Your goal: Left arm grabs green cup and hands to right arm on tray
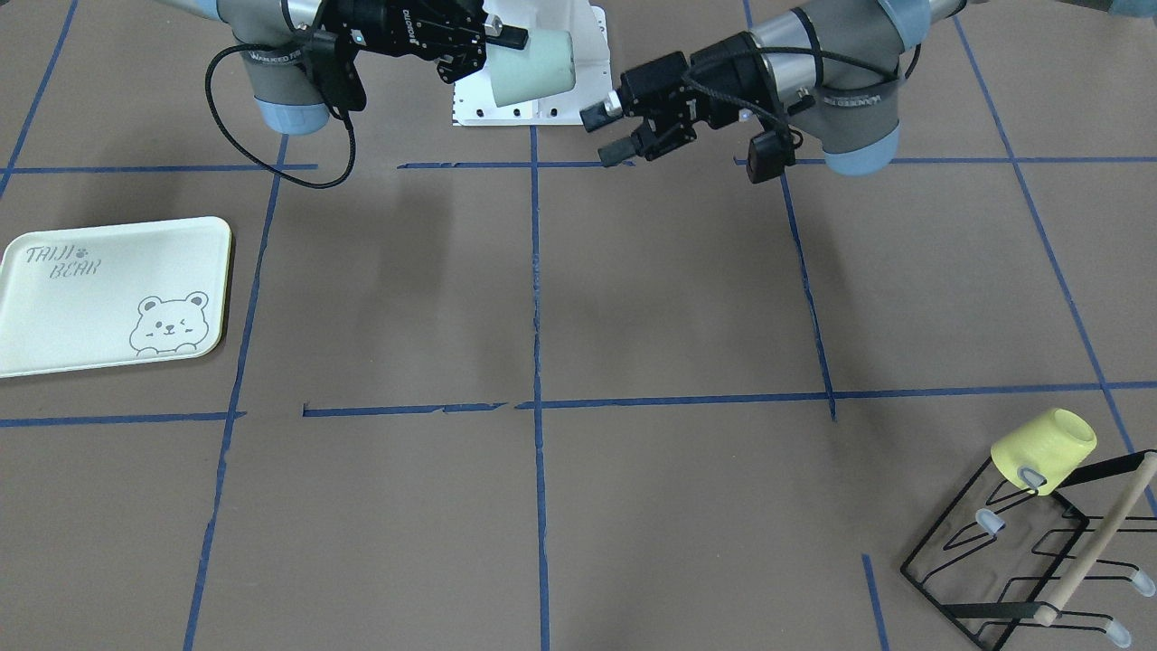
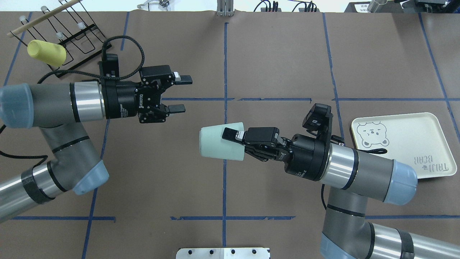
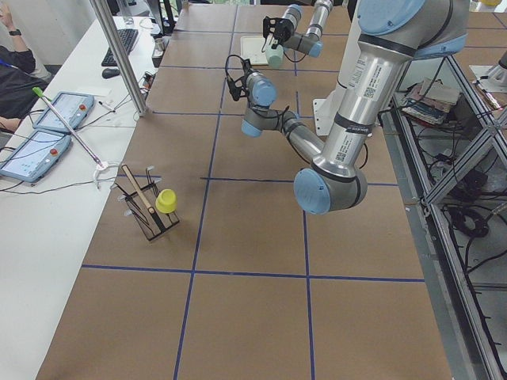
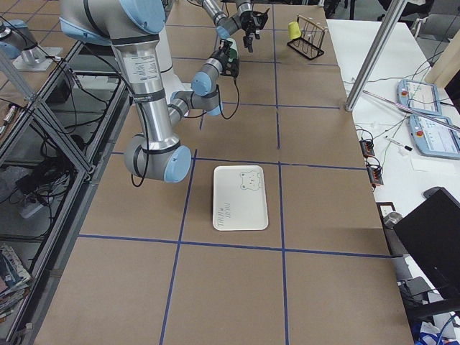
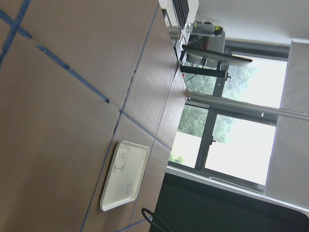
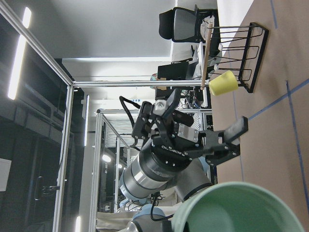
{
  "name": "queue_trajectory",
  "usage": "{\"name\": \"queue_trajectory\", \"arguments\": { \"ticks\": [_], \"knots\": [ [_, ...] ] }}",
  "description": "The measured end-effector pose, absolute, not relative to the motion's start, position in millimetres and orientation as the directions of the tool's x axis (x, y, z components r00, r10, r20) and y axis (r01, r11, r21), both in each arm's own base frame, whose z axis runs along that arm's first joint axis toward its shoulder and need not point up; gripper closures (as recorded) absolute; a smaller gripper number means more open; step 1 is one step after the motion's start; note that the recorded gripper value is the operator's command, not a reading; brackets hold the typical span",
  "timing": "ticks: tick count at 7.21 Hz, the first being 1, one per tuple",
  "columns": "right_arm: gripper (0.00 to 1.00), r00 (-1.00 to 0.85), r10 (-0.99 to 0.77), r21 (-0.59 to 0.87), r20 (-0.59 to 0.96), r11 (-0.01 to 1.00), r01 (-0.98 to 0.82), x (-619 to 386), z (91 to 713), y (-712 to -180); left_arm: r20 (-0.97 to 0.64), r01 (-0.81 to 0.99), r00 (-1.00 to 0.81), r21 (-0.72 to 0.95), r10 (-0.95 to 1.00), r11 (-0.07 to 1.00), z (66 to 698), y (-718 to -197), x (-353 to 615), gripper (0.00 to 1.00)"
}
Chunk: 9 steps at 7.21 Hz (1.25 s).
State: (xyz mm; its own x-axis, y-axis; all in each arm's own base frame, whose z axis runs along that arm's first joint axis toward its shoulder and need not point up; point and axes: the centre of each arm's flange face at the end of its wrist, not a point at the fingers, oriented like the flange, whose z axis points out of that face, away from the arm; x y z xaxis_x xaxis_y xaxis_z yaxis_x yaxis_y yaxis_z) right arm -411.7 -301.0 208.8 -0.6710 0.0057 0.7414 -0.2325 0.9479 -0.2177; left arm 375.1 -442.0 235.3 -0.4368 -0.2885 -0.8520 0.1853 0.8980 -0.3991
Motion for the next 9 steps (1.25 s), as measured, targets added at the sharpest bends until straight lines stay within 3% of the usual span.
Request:
{"name": "queue_trajectory", "arguments": {
  "ticks": [2, 5, 7, 9],
  "knots": [
    [0.9, -0.482, 0.036, -0.188, 0.876, 0.944, -0.271, -419.1, 214.3, -334.4, -0.94, 0.377, -0.219, -0.33, -0.263, 0.865, 268.2, -493.6, 366.9, 0.0],
    [0.91, 0.001, 0.109, -0.105, 0.994, 0.96, -0.26, -391.2, 245.3, -424.3, -0.954, 0.423, 0.22, -0.093, -0.202, 0.901, 320.7, -545.9, 314.7, 0.0],
    [0.91, 0.341, 0.098, -0.013, 0.935, 0.97, -0.245, -379.9, 285.8, -466.2, -0.873, 0.298, 0.482, 0.088, -0.071, 0.95, 374.6, -544.3, 248.2, 0.0],
    [0.91, 0.575, 0.002, 0.107, 0.818, 0.982, -0.156, -345.7, 328.0, -490.3, -0.733, 0.059, 0.673, 0.184, 0.097, 0.981, 396.2, -529.8, 175.1, 0.0]
  ]
}}
